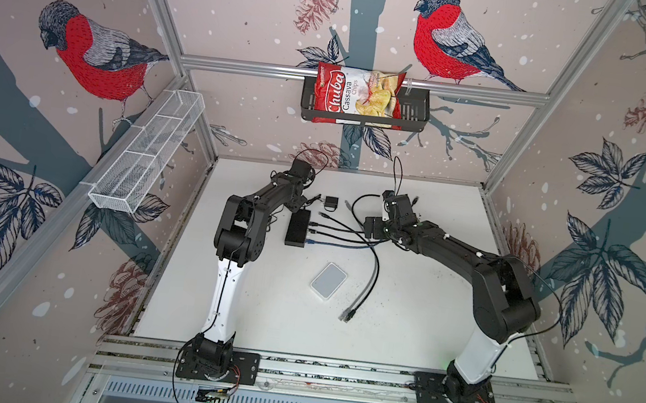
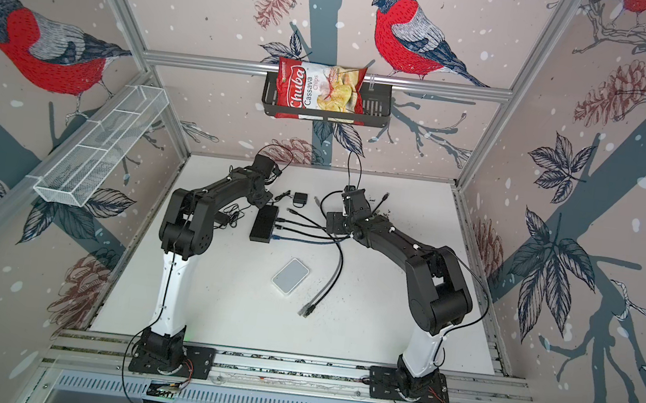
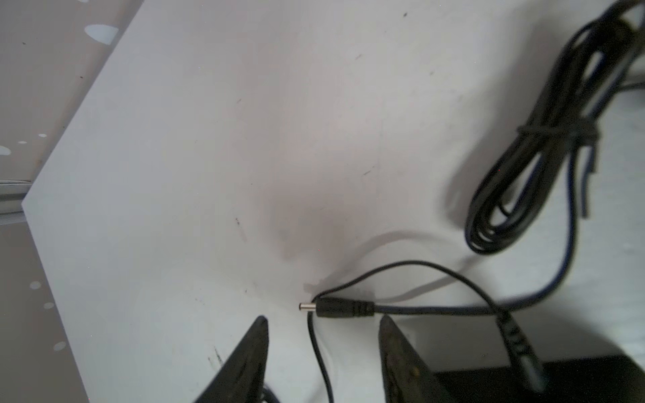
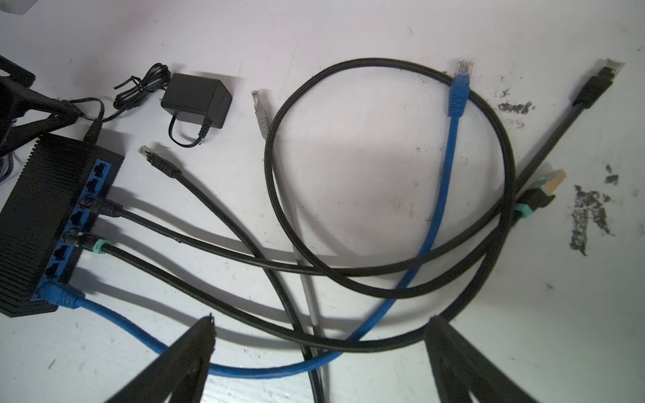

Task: Insert the plug into the switch port
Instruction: 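Move the left gripper over the black barrel power plug beside the switch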

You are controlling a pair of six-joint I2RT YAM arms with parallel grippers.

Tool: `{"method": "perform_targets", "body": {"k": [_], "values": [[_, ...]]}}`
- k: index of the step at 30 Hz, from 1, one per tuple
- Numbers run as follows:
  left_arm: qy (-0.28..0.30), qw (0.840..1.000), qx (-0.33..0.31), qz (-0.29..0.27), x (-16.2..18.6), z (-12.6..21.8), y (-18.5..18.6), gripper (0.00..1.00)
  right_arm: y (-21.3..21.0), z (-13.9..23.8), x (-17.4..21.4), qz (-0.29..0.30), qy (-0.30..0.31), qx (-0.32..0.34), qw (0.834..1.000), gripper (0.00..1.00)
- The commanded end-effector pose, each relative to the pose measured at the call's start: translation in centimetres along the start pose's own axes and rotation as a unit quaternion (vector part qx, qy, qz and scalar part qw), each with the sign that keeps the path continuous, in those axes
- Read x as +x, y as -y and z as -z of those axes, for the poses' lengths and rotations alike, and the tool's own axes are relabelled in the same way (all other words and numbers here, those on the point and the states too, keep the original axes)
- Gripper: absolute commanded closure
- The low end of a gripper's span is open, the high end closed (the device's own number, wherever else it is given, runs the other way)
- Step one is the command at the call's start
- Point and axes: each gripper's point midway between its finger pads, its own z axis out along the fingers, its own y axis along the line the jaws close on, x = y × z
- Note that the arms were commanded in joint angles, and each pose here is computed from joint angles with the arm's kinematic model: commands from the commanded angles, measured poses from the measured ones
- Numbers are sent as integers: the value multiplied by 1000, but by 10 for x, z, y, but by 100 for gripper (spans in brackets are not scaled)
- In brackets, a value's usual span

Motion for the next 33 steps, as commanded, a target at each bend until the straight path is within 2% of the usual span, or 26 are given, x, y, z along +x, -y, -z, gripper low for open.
{"method": "perform_targets", "body": {"k": [1, 5, 8, 16, 27, 29, 33], "values": [[-11, 1000, 20, 11, 5, -7, 1, 51, -3, -1, -3, -1, 0, -7, 1000, 5], [-15, 998, 46, 51, 3, -14, -2, 60, -5, -3, -2, -3, -3, -10, 1000, 5], [-14, 997, 58, 55, 2, -15, 0, 62, -5, -4, -2, -4, -6, -10, 1000, 5], [-17, 995, 68, 69, 5, -17, -1, 76, -7, -5, -3, -4, -7, -13, 1000, 6], [-11, 990, 83, 113, 7, -10, -11, 87, -6, -4, -4, -1, -7, -10, 1000, 6], [-2, 989, 88, 117, 3, -5, -12, 83, -5, -3, -3, -2, -6, -10, 1000, 6], [39, 988, 97, 111, -9, 13, -14, 59, -5, -3, -1, -1, -9, -10, 1000, 6]]}}
